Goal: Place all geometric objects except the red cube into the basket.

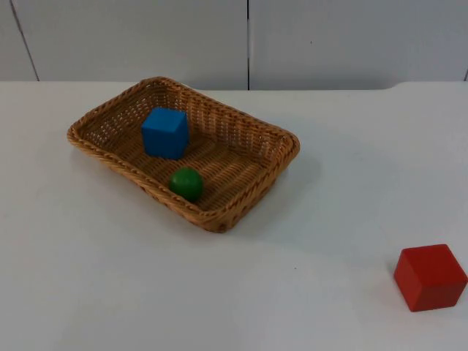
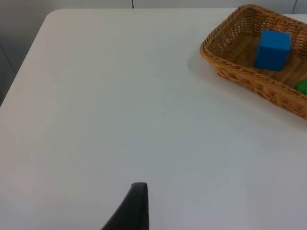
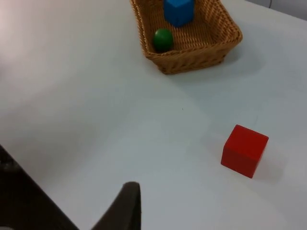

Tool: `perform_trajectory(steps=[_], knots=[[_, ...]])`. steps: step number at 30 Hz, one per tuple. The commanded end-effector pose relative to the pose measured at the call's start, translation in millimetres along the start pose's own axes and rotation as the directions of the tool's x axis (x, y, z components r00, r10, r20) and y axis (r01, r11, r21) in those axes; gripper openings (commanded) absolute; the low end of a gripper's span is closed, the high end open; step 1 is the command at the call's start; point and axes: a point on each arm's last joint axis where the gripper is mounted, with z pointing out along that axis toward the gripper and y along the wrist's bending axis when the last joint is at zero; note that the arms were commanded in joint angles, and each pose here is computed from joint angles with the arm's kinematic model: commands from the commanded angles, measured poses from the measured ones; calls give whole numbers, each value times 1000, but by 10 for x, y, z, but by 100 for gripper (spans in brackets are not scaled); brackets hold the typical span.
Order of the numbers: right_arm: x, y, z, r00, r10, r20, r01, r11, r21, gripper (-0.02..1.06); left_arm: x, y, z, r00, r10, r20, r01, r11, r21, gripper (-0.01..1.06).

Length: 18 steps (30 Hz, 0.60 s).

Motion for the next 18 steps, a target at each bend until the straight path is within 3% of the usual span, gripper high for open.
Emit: perform_trajectory(steps=[1, 6, 9, 12, 13, 18], knots=[[-9, 5, 1, 1000, 7, 15, -7, 1000, -2, 105, 3, 5, 8, 1000, -8, 10, 8, 1000, -8, 105], [-9, 11, 2, 999, 33, 16, -33, 999, 42, 105, 3, 5, 8, 1000, -8, 10, 8, 1000, -8, 105], [-10, 19, 3, 996, 81, 22, -83, 987, 136, 105, 3, 5, 8, 1000, -8, 10, 8, 1000, -8, 105], [-11, 29, 6, 989, 141, 36, -146, 957, 252, 105, 3, 5, 8, 1000, -8, 10, 8, 1000, -8, 105], [-11, 29, 6, 989, 141, 36, -146, 957, 252, 105, 3, 5, 8, 1000, -8, 10, 8, 1000, -8, 105], [-15, 43, 13, 970, 231, 73, -240, 872, 427, 105, 3, 5, 8, 1000, -8, 10, 8, 1000, -8, 105]])
